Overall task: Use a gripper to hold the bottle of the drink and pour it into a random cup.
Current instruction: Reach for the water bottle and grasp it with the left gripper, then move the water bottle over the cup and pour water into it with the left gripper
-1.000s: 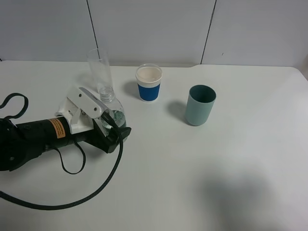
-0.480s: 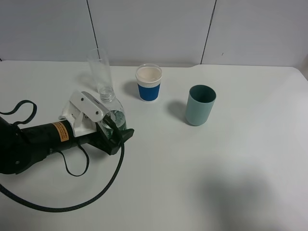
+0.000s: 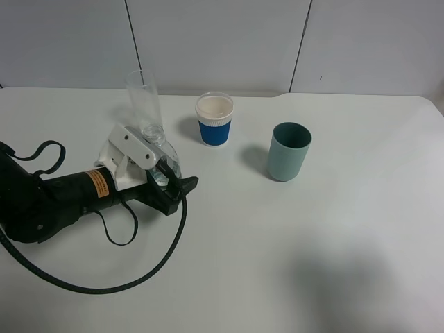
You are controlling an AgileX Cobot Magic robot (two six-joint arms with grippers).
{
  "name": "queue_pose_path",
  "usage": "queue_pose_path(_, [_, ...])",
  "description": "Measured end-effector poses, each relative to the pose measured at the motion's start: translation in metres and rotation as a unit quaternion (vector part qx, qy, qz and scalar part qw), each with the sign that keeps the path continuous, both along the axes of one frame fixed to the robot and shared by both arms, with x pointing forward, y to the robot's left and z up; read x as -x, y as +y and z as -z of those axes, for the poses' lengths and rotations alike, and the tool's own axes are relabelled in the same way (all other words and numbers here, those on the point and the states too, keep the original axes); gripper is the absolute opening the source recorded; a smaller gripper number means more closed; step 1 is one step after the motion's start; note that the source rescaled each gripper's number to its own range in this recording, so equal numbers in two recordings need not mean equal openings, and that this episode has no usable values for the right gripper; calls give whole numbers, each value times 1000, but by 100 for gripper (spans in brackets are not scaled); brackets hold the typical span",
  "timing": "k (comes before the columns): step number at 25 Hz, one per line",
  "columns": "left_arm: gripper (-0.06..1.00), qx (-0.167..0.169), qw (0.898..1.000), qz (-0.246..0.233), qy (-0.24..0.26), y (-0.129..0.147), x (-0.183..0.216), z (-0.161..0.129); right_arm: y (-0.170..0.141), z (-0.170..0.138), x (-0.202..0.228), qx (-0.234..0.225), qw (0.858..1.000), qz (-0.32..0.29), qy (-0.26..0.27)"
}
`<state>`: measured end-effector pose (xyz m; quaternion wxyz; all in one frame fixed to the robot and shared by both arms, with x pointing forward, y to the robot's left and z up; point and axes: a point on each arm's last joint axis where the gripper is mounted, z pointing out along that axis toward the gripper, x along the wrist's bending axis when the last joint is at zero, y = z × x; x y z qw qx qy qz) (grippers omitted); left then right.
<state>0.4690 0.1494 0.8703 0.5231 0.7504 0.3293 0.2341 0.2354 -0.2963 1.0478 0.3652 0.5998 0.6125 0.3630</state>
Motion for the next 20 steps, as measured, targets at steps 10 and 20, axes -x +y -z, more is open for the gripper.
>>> queue_pose_path(10, [0,6,1000,1,20,-1,1,7,0,0,0,0,1000,0,0])
queue_pose_path(20, [0,7,1000,-1,24,-1,1,7,0,0,0,0,1000,0,0])
